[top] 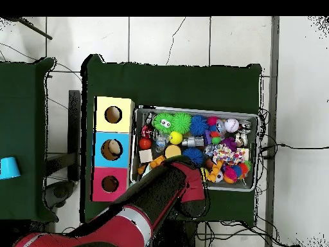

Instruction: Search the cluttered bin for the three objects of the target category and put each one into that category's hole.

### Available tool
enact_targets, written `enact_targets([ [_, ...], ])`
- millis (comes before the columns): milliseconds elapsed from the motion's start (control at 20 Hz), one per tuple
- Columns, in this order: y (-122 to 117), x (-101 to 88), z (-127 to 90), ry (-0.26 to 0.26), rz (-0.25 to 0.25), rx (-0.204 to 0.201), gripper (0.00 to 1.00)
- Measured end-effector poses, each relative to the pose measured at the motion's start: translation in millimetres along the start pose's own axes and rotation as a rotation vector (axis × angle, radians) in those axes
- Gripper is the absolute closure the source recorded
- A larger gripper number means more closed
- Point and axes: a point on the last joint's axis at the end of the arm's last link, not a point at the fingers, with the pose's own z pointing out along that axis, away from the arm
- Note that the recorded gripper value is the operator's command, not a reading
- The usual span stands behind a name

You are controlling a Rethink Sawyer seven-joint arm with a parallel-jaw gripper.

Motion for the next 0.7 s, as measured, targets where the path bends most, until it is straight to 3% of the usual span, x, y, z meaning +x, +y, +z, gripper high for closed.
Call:
enact_targets([
  [250,0,0.4,2,0.004,-0.008,0.003,0.00],
  [700,-10,3.3,21,0.030,-0.108,0.081,0.00],
])
